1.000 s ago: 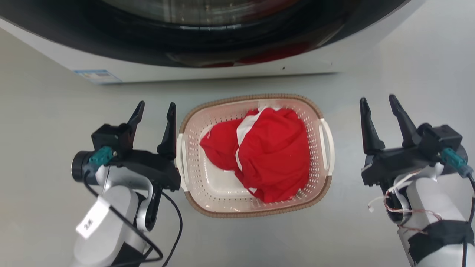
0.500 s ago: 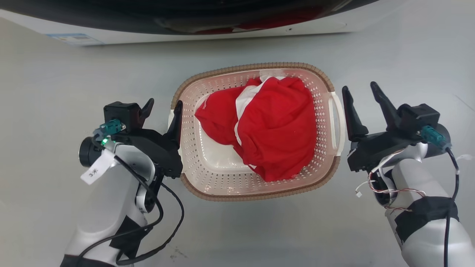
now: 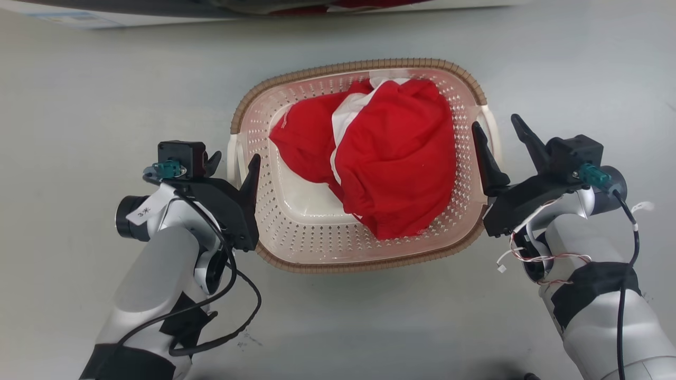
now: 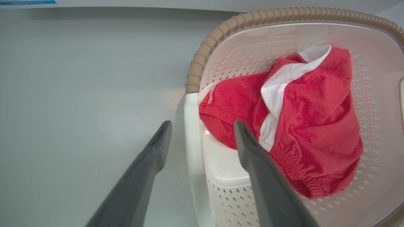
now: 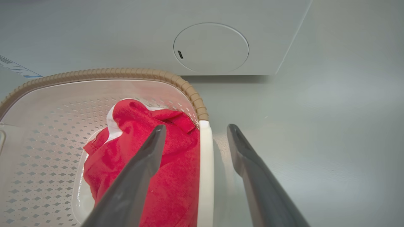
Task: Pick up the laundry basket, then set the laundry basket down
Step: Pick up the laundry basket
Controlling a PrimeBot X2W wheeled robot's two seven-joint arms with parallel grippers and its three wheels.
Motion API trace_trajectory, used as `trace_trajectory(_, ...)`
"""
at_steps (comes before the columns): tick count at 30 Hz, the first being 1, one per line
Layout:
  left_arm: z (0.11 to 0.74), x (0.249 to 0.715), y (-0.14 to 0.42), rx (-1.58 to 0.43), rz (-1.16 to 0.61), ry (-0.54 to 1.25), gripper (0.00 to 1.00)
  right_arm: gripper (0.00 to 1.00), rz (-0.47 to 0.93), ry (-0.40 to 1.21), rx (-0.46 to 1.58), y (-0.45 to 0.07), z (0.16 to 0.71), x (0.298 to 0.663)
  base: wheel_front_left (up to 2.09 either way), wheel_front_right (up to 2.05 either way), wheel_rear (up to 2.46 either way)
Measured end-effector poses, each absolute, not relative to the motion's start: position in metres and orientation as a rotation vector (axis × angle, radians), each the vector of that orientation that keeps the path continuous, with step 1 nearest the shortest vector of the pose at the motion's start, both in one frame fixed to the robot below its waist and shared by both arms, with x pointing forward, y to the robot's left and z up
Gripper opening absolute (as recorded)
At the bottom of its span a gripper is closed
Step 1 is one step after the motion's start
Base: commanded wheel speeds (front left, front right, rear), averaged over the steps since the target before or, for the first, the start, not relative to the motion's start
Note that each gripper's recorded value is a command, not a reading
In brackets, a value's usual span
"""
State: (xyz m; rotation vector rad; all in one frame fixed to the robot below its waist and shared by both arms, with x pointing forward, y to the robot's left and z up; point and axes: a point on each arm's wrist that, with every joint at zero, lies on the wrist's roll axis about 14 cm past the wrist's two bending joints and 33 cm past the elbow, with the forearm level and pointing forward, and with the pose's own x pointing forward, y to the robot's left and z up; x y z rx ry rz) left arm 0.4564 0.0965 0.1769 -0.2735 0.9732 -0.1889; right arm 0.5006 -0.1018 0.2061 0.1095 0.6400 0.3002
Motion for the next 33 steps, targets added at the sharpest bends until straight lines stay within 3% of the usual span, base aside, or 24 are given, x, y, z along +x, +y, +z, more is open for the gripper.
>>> trace_trajectory(13, 0.134, 0.445, 0.101, -0.253, -0.167, 1.097, 1.0, 1.0, 0.333, 0.754, 0.093, -0.094, 0.163, 0.49, 0.0, 0.0, 0.0)
trace_trajectory(14, 0.132, 0.444, 0.102, -0.252, -0.167, 1.102, 0.85, 1.0, 0.334, 0.76, 0.092, -0.094, 0.16, 0.489, 0.0, 0.0, 0.0)
trace_trajectory(15, 0.131, 0.443, 0.101, -0.254, -0.17, 1.108, 0.02, 0.21, 0.336, 0.768, 0.091, -0.094, 0.158, 0.488, 0.0, 0.0, 0.0)
trace_trajectory(16, 0.129, 0.442, 0.102, -0.254, -0.167, 1.116, 0.0, 0.0, 0.337, 0.775, 0.089, -0.094, 0.156, 0.487, 0.0, 0.0, 0.0)
trace_trajectory(33, 0.139, 0.444, 0.097, -0.277, -0.158, 1.122, 0.0, 0.0, 0.333, 0.814, 0.076, -0.094, 0.16, 0.485, 0.0, 0.0, 0.0)
